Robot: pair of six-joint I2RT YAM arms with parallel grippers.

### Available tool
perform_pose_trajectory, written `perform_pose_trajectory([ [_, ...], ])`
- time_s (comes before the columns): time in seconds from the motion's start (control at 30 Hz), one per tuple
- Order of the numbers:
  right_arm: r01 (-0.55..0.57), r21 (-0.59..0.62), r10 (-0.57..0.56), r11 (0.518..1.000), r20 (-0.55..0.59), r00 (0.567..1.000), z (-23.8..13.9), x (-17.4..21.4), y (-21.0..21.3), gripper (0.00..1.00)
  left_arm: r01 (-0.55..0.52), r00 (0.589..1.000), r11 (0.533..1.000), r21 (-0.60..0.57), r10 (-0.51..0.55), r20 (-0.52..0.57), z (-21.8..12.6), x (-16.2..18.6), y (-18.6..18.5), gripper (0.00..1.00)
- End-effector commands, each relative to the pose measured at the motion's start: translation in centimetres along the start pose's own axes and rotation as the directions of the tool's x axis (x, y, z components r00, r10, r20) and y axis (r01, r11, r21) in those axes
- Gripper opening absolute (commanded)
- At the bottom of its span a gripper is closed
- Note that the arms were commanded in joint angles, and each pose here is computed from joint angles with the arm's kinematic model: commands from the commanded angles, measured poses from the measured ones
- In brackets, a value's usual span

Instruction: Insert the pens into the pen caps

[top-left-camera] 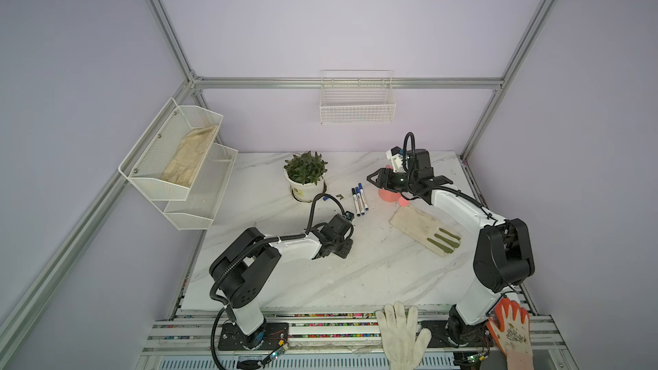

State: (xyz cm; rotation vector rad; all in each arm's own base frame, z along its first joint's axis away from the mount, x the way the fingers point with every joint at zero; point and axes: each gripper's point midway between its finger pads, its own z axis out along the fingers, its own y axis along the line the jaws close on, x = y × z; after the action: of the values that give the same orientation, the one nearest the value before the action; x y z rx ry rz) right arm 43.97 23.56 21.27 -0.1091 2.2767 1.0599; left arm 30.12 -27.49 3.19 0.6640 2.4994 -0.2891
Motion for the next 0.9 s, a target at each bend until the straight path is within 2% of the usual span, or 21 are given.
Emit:
perform_pose_trajectory([
  [0.0,0.001,0.018,-0.001,1.000,-0.032,0.999,0.4,1.2,-1.0,0.55,0.024,0.998,0.999,0.032,-0.026,0.051,-1.2,-2.8,-0.1,0.00],
  [0.1,0.023,0.002,-0.023,1.000,-0.092,0.996,1.2,2.8,-0.6,0.56,0.106,0.968,0.990,0.088,-0.123,0.217,-3.6,-7.0,1.0,0.00],
  [0.23,0.060,-0.071,-0.072,0.996,-0.180,0.981,2.5,5.4,1.4,0.56,0.222,0.856,0.952,0.210,-0.293,0.426,-7.0,-11.9,2.7,0.00],
  [0.3,0.075,-0.097,-0.093,0.992,-0.204,0.975,3.0,6.2,2.4,0.56,0.246,0.807,0.939,0.241,-0.336,0.486,-8.3,-13.6,3.3,0.00],
  [0.4,0.082,-0.131,-0.110,0.988,-0.214,0.971,3.7,6.6,3.6,0.56,0.245,0.766,0.931,0.270,-0.356,0.535,-9.6,-15.0,3.5,0.00],
  [0.53,0.082,-0.167,-0.113,0.983,-0.189,0.975,4.2,5.9,4.8,0.56,0.229,0.756,0.931,0.286,-0.355,0.550,-10.3,-15.5,3.2,0.00],
  [0.87,0.098,-0.207,-0.130,0.973,-0.144,0.981,3.7,4.5,6.4,0.55,0.231,0.767,0.929,0.289,-0.357,0.533,-9.9,-14.7,3.1,0.00],
])
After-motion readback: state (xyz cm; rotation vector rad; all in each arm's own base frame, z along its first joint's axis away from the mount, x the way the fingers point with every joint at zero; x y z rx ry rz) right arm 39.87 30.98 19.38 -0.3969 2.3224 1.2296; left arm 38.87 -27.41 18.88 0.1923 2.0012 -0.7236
